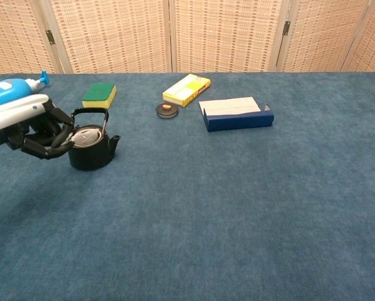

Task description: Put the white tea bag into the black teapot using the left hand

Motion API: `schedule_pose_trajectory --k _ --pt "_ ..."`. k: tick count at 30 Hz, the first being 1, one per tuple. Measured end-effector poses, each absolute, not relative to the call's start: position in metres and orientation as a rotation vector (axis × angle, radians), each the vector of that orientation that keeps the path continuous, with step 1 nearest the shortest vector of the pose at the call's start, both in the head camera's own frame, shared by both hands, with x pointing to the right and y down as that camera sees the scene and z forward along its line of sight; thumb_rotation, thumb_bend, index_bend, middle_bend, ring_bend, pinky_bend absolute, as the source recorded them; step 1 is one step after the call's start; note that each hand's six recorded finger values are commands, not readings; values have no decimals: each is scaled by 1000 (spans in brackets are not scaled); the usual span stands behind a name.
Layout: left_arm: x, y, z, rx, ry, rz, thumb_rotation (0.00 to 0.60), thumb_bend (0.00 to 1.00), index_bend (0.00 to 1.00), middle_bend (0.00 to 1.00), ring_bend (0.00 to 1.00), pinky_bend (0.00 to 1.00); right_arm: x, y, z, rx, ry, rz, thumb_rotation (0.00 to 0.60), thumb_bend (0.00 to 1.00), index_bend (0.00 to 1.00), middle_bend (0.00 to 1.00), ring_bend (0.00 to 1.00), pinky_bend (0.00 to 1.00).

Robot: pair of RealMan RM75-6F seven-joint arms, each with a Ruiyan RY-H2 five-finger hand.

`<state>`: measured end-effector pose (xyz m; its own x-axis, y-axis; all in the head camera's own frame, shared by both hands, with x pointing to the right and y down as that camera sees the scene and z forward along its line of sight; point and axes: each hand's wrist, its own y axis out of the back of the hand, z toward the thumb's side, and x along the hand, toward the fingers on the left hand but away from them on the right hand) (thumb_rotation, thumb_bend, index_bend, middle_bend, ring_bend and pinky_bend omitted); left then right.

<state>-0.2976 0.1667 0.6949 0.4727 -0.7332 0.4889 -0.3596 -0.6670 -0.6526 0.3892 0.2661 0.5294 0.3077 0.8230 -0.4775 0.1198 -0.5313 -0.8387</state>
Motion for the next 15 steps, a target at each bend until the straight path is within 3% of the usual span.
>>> schedule_pose_trajectory --k 15 --pt "-301 203 711 -2322 896 -1105 600 617 654 1000 1000 1000 387 270 529 -1872 -826 1253 600 305 0 0 0 0"
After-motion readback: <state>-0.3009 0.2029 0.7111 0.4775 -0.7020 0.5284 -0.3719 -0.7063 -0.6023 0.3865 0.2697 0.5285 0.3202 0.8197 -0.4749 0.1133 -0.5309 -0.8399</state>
